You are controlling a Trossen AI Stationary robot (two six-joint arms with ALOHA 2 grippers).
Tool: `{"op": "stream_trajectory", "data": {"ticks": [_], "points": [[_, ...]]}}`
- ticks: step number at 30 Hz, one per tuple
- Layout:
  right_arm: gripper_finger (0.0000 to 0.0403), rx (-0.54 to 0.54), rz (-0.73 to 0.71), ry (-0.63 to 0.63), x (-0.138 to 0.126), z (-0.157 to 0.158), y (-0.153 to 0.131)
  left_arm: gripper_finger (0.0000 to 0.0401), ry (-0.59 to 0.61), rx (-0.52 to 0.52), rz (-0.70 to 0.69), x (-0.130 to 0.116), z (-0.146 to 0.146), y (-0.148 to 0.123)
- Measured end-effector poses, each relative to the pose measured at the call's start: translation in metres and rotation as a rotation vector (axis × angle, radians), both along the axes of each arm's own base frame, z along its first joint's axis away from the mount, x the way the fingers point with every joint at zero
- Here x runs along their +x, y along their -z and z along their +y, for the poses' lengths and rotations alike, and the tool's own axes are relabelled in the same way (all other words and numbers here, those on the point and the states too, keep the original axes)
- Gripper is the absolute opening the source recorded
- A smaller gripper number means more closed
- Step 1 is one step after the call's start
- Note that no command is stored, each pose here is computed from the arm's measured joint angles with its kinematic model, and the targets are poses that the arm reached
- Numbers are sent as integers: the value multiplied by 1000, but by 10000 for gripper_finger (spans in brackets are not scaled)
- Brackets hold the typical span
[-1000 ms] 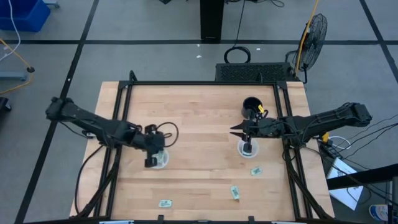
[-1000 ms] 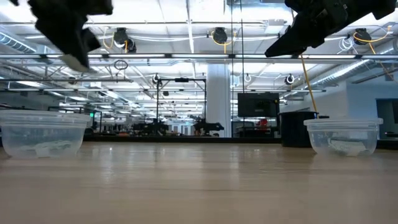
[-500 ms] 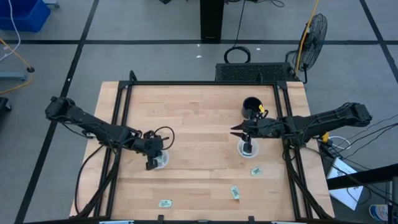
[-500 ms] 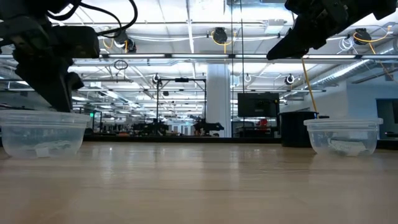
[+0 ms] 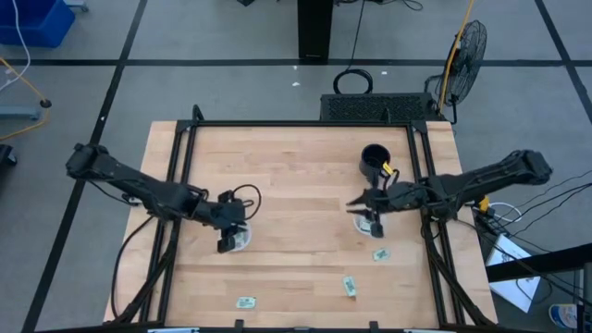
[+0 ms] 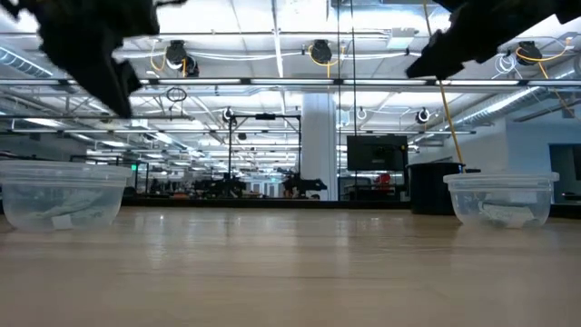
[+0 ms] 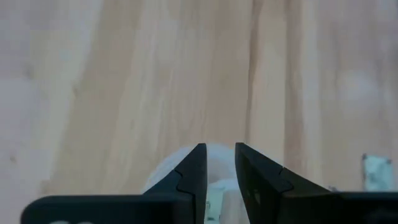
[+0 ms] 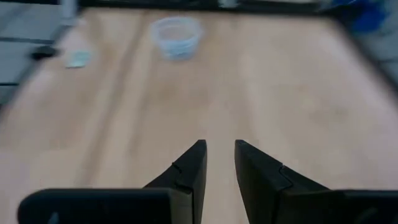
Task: Pick and place items into bin
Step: Put the white stevia packet into the right transparent bin
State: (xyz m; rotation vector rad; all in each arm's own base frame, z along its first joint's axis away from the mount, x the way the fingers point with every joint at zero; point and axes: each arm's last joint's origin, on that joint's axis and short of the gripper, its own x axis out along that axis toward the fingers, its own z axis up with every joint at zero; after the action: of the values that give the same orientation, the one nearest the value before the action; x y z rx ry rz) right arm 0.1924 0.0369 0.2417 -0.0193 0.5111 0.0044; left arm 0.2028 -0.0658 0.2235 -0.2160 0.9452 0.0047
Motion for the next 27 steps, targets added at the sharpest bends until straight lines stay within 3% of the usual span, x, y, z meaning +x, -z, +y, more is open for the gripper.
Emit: {"op": "stream_trajectory", "data": {"ticks": [4,7,12,17,24,27], "points": [[75,141,100,-15,-9,13,7,90,38,82,-114,6,0,-33],[75,195,292,-10,-20,24,22,90,82,178,-175,9,1,-49],[75,320,525,71,-40,41,37,90,143,331,-199,11,3,-54],[75,419,647,115,-50,58,44,90,118,388,-196,12,8,-55],[75,394,752,287,-54,71,68,90,81,393,-190,14,16,-55],[75,375,770,284,-54,74,84,90,79,407,-187,15,19,-55]]}}
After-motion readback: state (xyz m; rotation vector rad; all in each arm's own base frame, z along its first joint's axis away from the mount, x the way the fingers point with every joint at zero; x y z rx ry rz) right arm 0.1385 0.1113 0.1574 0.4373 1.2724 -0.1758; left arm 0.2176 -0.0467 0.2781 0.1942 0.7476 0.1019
